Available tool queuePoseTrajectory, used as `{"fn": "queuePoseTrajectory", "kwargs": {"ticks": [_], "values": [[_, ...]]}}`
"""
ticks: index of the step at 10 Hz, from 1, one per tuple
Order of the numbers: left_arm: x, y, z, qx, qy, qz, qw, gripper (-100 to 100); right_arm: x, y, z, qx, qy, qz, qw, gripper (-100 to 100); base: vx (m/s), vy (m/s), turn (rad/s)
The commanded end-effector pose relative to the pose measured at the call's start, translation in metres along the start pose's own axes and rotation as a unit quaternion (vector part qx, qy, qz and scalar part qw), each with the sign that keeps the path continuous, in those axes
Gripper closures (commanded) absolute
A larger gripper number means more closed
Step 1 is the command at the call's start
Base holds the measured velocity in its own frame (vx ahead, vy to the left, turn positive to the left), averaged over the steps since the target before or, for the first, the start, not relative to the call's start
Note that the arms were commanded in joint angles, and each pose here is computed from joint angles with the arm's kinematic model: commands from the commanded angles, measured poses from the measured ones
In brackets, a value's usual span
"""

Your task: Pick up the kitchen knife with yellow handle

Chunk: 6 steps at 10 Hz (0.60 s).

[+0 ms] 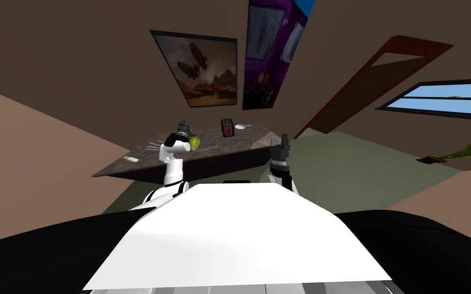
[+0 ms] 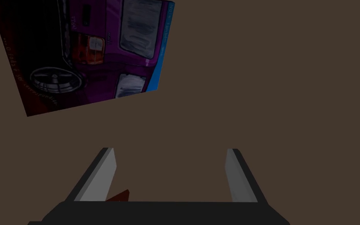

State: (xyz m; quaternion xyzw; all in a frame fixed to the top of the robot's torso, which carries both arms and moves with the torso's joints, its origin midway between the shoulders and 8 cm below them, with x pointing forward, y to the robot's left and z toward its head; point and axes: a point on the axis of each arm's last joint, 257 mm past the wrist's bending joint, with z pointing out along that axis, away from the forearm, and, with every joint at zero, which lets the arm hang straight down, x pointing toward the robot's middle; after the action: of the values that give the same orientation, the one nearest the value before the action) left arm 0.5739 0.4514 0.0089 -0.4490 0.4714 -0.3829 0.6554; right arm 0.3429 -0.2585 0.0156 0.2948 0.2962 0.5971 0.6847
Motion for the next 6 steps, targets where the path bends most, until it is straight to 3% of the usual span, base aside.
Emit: {"fn": "queuePoseTrajectory", "kwargs": {"ticks": [1, 2, 4, 5, 6], "values": [[-0.003, 0.012, 0.007, -0.027, 0.0, -0.002, 0.9996, -100, 0.0, 0.0, 0.0, 0.0, 0.0, 0.0, 1.0, 0, 0.006, -0.028, -0.02], [-0.011, 0.013, 0.016, -0.038, -0.004, -0.005, 0.9993, -100, 0.0, 0.0, 0.0, 0.0, 0.0, 0.0, 1.0, 0, 0.013, -0.042, -0.026], [-0.009, 0.024, 0.018, -0.061, -0.001, -0.008, 0.9981, -100, 0.0, 0.0, 0.0, 0.0, 0.0, 0.0, 1.0, 0, 0.008, -0.027, -0.007], [-0.014, 0.025, 0.029, -0.077, -0.003, -0.014, 0.9969, -100, 0.0, 0.0, 0.0, 0.0, 0.0, 0.0, 1.0, 0, 0.007, -0.026, -0.022], [-0.013, 0.034, 0.028, -0.093, -0.001, -0.014, 0.9956, -100, 0.0, 0.0, 0.0, 0.0, 0.0, 0.0, 1.0, 0, 0.013, -0.027, -0.015]]}}
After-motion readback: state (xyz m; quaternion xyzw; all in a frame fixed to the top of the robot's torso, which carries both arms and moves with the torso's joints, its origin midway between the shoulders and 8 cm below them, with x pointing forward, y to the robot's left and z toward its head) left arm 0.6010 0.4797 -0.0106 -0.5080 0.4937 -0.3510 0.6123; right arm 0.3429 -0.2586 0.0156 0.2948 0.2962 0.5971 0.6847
